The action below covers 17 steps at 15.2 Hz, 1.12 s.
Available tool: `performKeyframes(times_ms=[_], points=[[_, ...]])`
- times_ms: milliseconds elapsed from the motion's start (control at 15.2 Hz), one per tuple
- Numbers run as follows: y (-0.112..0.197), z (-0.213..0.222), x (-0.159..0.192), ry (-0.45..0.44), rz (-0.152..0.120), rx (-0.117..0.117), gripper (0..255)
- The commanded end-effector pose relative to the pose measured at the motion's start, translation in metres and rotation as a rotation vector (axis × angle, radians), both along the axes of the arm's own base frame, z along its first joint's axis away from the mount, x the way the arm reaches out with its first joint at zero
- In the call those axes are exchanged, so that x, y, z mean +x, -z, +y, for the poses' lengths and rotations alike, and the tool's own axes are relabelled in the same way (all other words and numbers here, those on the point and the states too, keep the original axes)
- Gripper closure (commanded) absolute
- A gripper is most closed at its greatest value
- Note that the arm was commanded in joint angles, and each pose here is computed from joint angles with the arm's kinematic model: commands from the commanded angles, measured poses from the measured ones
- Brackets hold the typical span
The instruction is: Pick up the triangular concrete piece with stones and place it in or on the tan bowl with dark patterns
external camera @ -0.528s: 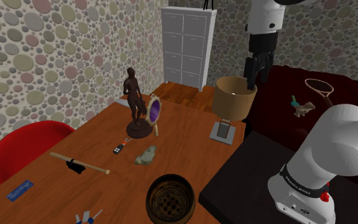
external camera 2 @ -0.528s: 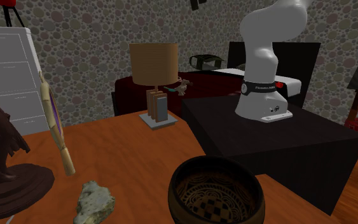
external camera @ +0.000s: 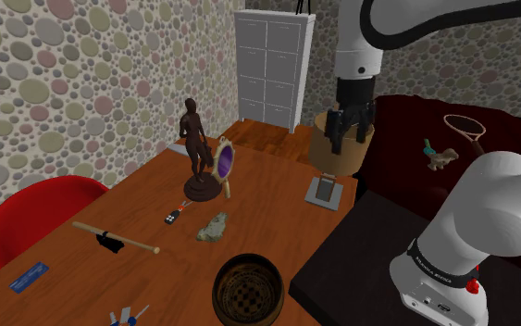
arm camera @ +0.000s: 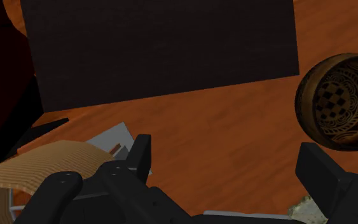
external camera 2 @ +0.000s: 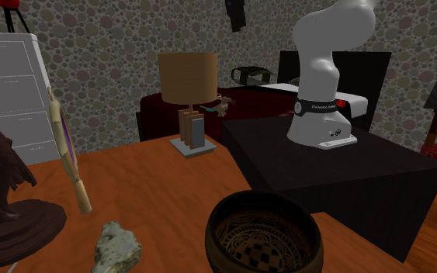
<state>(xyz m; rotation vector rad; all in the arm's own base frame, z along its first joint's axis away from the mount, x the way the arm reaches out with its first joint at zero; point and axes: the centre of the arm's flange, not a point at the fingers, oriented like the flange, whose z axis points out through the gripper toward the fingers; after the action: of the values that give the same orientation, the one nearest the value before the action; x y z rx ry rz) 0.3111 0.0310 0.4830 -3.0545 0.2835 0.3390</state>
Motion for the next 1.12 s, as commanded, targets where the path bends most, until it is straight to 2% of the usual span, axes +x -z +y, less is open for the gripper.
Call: performKeyframes(times_ms=[0, 1056], points=[[0.019, 0.016, 0.011, 0.045, -0.007, -0.004, 0], [0.163, 0.12, 0.107, 0.374, -0.048, -0.038, 0]])
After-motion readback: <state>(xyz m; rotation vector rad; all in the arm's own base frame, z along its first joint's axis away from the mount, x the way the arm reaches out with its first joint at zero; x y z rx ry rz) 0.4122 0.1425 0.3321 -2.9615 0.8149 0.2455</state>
